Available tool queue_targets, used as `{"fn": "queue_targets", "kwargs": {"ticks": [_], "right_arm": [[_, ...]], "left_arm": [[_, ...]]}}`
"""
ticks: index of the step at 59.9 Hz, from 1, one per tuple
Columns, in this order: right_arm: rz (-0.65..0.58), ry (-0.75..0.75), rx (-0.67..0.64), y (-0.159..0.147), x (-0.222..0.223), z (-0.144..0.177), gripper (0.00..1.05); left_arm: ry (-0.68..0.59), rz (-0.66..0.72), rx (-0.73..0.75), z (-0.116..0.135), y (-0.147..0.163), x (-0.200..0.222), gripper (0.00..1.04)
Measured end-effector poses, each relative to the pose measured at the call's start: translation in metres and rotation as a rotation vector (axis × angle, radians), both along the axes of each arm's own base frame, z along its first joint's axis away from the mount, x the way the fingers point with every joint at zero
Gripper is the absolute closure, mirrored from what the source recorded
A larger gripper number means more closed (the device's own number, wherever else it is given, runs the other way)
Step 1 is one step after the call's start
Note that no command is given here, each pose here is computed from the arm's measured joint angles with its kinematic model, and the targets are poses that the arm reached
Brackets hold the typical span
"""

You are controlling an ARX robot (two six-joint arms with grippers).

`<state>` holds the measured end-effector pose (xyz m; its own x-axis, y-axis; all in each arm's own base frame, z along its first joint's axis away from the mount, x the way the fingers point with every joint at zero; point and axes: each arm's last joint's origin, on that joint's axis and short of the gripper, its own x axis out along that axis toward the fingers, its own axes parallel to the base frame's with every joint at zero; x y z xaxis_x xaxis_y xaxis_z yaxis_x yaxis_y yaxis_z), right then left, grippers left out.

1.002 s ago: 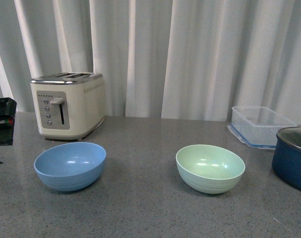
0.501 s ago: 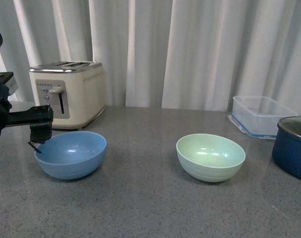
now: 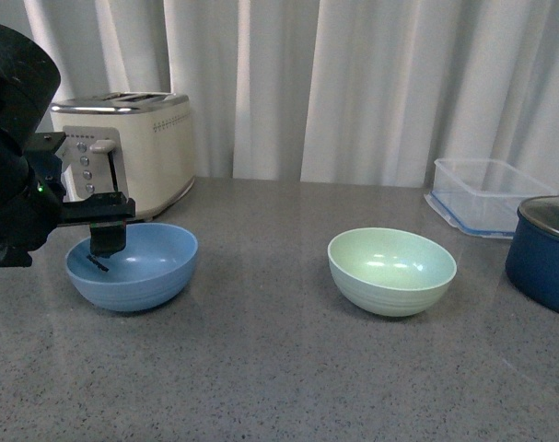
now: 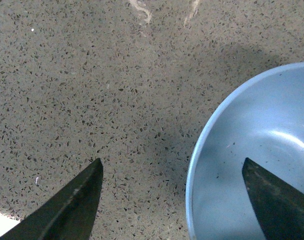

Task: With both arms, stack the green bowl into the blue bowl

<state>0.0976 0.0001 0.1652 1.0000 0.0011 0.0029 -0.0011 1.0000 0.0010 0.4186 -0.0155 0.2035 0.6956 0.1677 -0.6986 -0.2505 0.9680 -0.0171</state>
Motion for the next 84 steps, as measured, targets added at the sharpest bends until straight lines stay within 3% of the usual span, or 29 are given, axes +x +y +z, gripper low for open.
{"fn": "queue_targets", "kwargs": {"ticks": [22,29,47,64,84], "right_arm": [[0.000,0.000,0.000,0.000,0.000,0.000,0.10],[0.000,0.000,0.000,0.000,0.000,0.000,0.10],[0.000,0.000,0.000,0.000,0.000,0.000,0.10],[0.000,0.000,0.000,0.000,0.000,0.000,0.10],[0.000,0.000,0.000,0.000,0.000,0.000,0.10]], "left_arm": [[0.044,0.024,-0.042,-0.012,-0.001,0.001,0.77],[0.030,0.042,-0.078,-0.010,-0.003,0.001,1.01],[-0.002,0.018,-0.121,0.006,-0.017,0.002,1.01],[-0.056,-0.048,-0.165,0.026,-0.056,0.004,1.01],[-0.044,-0.092,-0.181,0.019,-0.084,0.013,1.01]]}}
